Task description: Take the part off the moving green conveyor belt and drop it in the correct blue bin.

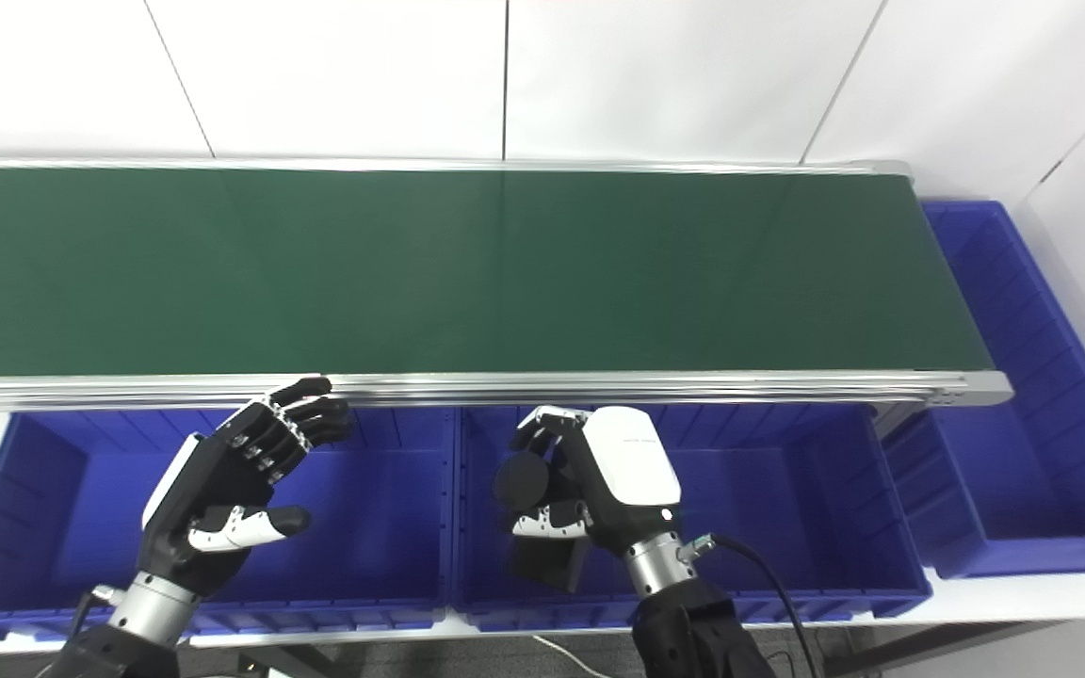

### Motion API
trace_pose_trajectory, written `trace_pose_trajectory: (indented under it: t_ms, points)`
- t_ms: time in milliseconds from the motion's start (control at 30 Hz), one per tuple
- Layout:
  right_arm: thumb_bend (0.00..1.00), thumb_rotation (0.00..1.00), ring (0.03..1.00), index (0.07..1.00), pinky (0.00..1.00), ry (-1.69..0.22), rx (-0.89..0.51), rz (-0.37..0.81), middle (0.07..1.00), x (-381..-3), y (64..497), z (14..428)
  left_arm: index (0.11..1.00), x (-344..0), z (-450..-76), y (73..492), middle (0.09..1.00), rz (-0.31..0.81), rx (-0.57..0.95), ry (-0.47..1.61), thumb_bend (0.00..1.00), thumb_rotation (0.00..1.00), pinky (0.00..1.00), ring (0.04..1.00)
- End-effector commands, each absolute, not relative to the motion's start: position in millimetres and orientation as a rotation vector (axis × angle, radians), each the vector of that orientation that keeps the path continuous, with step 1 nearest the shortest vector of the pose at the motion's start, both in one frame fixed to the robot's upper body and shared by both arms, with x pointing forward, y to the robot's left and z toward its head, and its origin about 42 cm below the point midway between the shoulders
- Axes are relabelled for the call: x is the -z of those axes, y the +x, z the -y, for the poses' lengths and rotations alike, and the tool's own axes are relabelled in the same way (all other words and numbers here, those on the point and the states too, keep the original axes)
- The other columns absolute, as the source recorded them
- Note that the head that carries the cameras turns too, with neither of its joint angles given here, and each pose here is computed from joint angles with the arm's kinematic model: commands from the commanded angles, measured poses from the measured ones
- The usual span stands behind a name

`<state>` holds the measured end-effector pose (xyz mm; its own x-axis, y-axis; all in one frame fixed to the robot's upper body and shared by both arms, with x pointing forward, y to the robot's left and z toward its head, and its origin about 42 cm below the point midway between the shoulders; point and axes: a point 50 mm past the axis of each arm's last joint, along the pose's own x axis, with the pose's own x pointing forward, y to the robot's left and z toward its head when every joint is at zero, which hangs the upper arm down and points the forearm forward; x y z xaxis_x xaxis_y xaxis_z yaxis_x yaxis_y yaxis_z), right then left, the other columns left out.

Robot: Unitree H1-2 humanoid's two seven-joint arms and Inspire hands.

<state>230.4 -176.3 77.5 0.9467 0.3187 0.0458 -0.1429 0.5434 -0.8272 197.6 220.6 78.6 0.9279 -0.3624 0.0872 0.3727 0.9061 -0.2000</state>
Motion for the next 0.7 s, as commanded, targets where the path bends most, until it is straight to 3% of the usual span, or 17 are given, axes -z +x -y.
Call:
trace_pose_trajectory:
  t_ms: [0,633,667]
  points:
    - [0.50,0.00,0.430,0.533,0.38,-0.970,-0.276,0.240,0.475,-86.2,237.7,172.8,0.761,-90.0,-222.2,201.3,0.722,0.100,0.388,-0.211,1.00,0.25,0.75,0.712]
    - [0.50,0.00,0.451,0.537,0.36,-0.995,-0.292,0.190,0.489,-86.5,240.5,171.8,0.761,-90.8,-222.4,199.8,0.729,0.097,0.392,-0.213,0.99,0.25,0.78,0.722]
    - [0.51,0.00,0.439,0.537,0.44,-1.001,-0.292,0.185,0.486,-87.2,240.0,171.6,0.761,-90.6,-222.6,199.9,0.731,0.097,0.392,-0.214,0.99,0.25,0.78,0.724]
